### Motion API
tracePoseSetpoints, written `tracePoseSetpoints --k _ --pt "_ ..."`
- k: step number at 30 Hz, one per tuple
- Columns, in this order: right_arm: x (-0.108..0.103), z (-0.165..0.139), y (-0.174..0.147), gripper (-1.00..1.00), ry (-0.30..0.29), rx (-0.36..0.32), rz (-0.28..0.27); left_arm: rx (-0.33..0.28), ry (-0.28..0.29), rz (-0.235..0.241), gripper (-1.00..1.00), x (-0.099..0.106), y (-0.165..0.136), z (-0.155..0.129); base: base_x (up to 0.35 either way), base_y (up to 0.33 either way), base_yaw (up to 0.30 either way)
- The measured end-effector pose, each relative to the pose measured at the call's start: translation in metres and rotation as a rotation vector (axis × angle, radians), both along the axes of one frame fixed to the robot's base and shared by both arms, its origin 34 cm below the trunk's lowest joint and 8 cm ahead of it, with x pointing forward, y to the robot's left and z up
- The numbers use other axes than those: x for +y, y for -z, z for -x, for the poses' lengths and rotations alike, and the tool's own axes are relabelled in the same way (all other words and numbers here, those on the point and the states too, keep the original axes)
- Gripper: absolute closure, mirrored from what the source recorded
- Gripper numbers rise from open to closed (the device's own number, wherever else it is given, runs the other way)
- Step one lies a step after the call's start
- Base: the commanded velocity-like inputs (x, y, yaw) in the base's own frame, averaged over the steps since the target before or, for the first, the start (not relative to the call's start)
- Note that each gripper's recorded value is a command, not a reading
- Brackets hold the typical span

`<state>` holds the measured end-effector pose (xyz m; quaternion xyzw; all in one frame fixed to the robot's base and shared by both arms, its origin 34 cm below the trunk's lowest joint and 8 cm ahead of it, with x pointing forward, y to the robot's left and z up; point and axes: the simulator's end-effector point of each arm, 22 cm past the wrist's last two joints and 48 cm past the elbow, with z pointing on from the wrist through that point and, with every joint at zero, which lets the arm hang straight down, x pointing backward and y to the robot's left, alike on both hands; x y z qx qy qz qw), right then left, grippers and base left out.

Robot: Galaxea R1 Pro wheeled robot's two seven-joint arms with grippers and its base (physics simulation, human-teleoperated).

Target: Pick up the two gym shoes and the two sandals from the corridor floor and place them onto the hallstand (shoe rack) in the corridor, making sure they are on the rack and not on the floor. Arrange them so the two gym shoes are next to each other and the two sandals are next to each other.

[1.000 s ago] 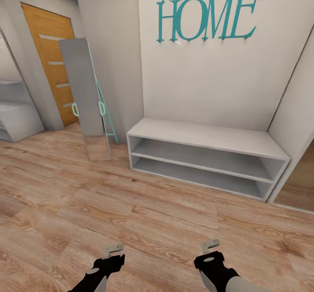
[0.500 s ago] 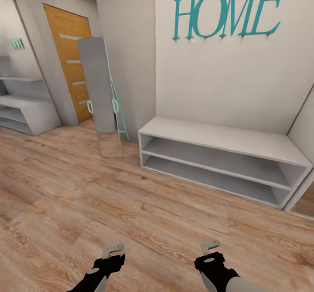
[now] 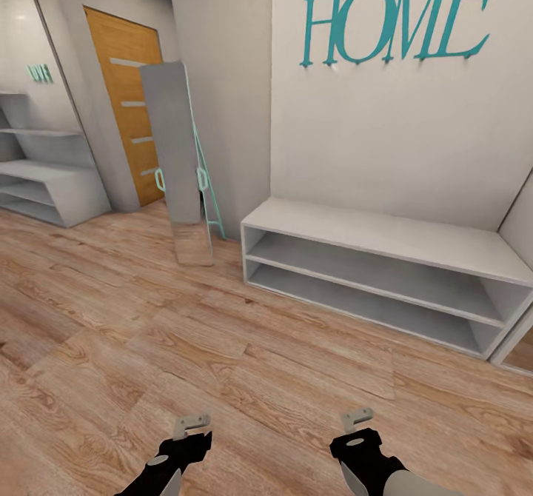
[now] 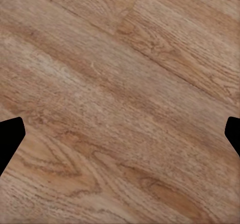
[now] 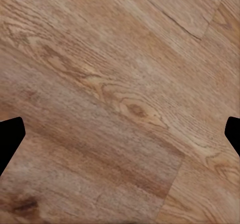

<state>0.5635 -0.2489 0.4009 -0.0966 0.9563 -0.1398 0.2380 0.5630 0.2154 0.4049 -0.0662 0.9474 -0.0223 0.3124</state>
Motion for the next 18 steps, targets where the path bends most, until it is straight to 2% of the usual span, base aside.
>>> tracePoseSetpoints --k 18 --pt "-0.0001 0.0008 0.0005 -1.0 0.0 0.002 0.0 0.0 0.0 0.0 -1.0 -0.0005 0.0001 0.0001 0.0 0.0 0.004"
